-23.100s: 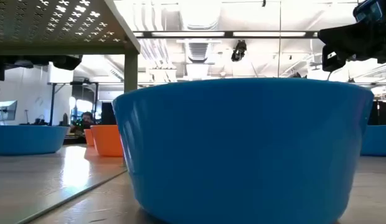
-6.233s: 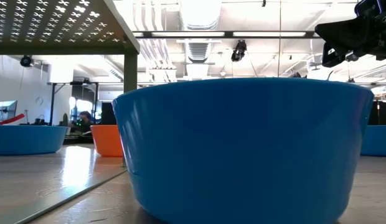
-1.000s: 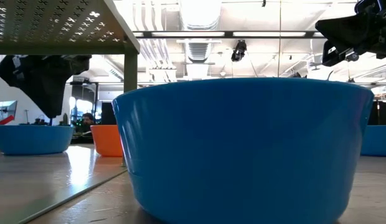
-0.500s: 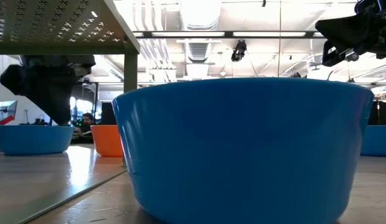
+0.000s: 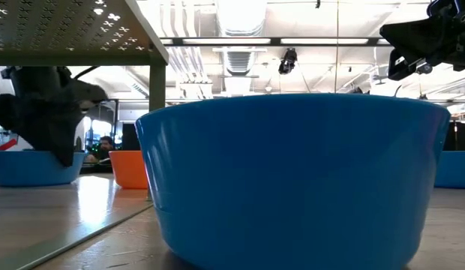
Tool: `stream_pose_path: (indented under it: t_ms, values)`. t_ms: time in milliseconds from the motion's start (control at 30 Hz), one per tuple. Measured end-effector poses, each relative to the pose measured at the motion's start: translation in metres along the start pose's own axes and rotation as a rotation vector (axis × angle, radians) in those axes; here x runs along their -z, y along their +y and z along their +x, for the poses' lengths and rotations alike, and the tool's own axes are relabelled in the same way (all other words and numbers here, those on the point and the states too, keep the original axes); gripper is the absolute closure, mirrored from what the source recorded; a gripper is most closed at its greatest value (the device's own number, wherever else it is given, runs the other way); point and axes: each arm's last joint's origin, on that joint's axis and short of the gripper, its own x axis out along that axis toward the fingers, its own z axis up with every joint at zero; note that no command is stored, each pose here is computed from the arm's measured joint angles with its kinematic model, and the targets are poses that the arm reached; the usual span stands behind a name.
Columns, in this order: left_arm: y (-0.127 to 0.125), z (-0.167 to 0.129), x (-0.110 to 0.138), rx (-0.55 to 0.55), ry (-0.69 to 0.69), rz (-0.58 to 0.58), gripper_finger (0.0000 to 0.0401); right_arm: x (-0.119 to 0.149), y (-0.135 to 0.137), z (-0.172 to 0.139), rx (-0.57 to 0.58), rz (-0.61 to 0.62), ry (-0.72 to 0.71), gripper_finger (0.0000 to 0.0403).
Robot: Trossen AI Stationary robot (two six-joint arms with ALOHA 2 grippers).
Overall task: Pick & Place Mini bowls
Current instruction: Put the top left blue bowl on the shelf
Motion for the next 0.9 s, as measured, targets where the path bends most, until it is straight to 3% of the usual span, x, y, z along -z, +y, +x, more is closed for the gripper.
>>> stream_pose_path:
  t_ms: [133,300,467,700,900]
  values:
    - [0.004,0.003,0.003,-0.007,0.054,-0.004,0.0327,0.000,0.000,0.000,0.000,0.000,0.000,0.0394]
    - [0.006,0.004,0.004,-0.015,0.083,0.003,0.0389,0.000,0.000,0.000,0.000,0.000,0.000,0.0394]
    - [0.000,-0.005,0.001,-0.019,0.097,0.049,0.0398,0.000,0.000,0.000,0.001,0.000,0.000,0.0394]
    - [-0.022,-0.043,-0.010,0.001,0.112,0.146,0.0401,0.000,0.000,0.000,0.000,0.000,0.000,0.0394]
    - [-0.045,-0.086,-0.023,0.096,0.082,0.245,0.0401,0.000,0.000,0.000,0.000,0.000,0.000,0.0394]
